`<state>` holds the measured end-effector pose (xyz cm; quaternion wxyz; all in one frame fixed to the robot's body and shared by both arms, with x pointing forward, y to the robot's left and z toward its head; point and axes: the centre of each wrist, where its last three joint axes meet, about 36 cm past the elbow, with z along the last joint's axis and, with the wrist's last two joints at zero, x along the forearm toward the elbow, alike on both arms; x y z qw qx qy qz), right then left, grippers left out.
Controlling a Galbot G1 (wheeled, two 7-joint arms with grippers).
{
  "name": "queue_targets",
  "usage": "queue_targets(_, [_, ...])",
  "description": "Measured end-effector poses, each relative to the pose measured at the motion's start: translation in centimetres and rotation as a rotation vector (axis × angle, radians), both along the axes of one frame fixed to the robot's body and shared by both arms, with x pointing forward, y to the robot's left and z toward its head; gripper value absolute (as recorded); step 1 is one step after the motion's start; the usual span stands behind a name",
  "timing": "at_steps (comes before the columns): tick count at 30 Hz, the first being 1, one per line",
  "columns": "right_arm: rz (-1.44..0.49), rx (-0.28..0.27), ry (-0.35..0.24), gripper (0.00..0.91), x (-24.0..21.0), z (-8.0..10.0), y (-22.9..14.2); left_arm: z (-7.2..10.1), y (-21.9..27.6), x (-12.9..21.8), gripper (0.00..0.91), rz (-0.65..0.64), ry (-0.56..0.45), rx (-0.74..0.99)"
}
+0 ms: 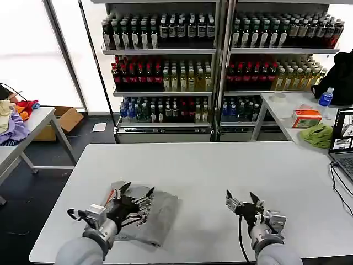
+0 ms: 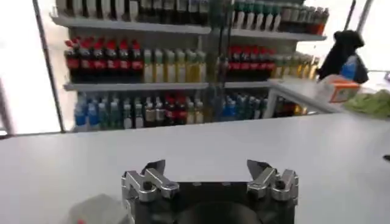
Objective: Fold and organize the clothes.
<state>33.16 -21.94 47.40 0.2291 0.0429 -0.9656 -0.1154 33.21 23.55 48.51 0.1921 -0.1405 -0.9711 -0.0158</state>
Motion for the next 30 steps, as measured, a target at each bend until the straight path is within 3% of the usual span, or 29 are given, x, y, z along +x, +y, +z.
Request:
queue_targets(9, [0.112, 0.126, 0.075, 0.907, 1.1, 0.3, 1.3, 0.3, 4.1, -1.4, 0.907, 0.031, 0.036, 0.157])
queue_targets(14, [0.155, 0.168, 0.104, 0.867, 1.6, 0.2, 2.4, 0.3, 5.3, -1.6, 0.907, 0.050, 0.047, 0.195])
queue_targets(19, [0.192, 0.192, 0.129, 0.907, 1.8, -0.1, 3.8, 0.1, 6.7, -1.7, 0.907, 0.059, 0.071, 0.222])
queue_targets(30, [0.259, 0.201, 0.156, 0.907, 2.5, -0.8, 6.7, 0.7, 8.1, -3.0, 0.907, 0.049, 0.128, 0.216])
